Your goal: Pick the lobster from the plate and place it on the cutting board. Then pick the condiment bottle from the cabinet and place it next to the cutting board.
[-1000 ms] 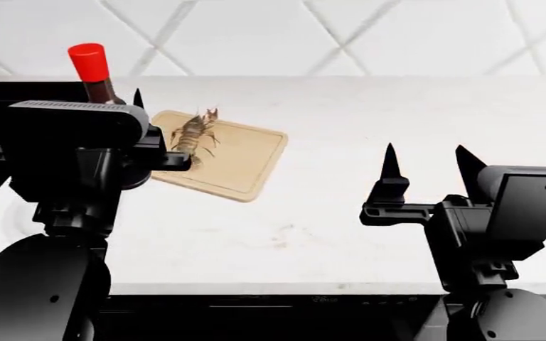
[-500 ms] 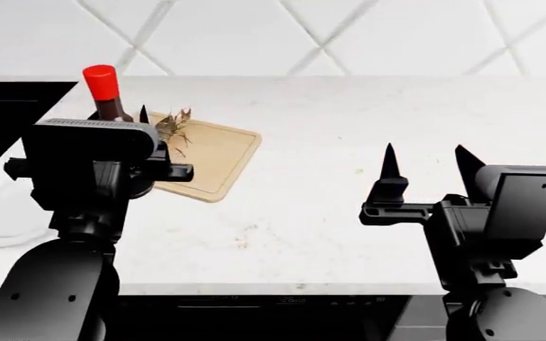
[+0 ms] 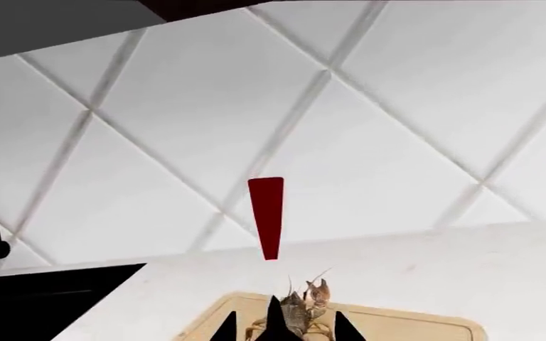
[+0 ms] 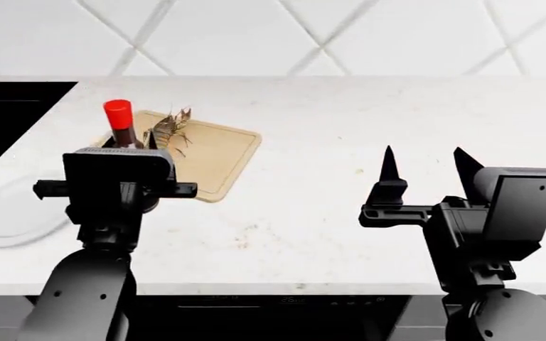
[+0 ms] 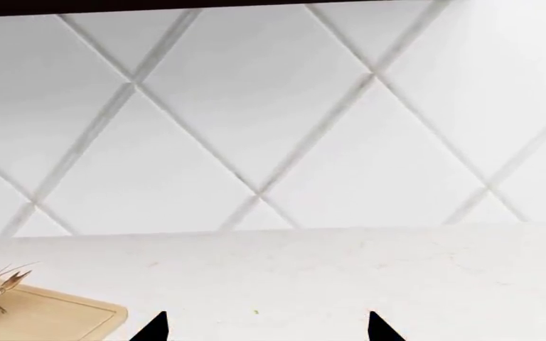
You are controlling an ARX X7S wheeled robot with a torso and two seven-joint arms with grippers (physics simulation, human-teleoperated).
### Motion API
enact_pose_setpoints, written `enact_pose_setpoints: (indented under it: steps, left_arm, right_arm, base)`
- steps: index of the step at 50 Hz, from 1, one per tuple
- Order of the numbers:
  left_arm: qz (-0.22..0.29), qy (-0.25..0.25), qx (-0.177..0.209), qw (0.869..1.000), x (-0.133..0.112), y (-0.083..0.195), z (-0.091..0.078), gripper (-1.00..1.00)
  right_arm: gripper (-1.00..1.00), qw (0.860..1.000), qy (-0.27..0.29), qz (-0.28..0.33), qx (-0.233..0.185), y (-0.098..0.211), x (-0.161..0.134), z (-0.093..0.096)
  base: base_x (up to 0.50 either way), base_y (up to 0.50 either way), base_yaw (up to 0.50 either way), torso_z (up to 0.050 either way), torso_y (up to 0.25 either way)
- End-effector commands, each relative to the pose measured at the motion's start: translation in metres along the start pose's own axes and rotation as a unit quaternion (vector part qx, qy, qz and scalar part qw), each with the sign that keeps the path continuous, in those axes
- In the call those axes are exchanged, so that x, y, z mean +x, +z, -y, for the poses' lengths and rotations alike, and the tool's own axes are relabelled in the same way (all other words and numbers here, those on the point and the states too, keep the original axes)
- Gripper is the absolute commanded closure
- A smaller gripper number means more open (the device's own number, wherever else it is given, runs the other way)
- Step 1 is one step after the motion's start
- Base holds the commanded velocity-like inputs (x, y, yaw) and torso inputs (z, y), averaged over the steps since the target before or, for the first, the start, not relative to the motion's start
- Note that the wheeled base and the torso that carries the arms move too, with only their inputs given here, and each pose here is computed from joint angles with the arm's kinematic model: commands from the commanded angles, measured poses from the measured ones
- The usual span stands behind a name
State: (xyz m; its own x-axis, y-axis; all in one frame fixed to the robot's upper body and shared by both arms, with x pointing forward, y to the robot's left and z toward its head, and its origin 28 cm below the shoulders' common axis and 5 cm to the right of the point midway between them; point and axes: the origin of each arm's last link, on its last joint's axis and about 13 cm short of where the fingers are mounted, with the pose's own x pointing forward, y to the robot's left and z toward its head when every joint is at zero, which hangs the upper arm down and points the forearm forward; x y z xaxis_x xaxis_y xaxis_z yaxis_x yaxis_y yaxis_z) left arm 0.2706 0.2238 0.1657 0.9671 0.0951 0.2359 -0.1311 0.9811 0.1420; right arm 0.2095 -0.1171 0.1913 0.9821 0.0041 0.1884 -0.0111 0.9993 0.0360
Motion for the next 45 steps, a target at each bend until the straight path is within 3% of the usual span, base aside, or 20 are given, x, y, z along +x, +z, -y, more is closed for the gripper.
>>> enact_pose_setpoints:
  steps: [1,15,45]
  left_arm:
    - [-0.007,0.014,0.009,1.0,0.011,-0.019,0.0,1.0]
    - [-0.027,0.024,0.013,0.999,0.02,-0.043,0.005,1.0]
    - [-0.045,0.042,0.013,0.998,0.027,-0.067,0.01,1.0]
  right_arm:
    - [-1.0,1.0,0.002,-0.001,-0.001,0.0,0.001,-0.001]
    - [-1.0,1.0,0.003,-0.003,-0.002,-0.001,0.003,-0.002]
    - [-1.0,1.0,0.003,-0.007,-0.003,-0.003,0.003,-0.002]
  base:
    - [0.0,0.0,0.0,0.0,0.0]
    - [0.0,0.0,0.0,0.001,0.001]
    - [0.0,0.0,0.0,0.0,0.0]
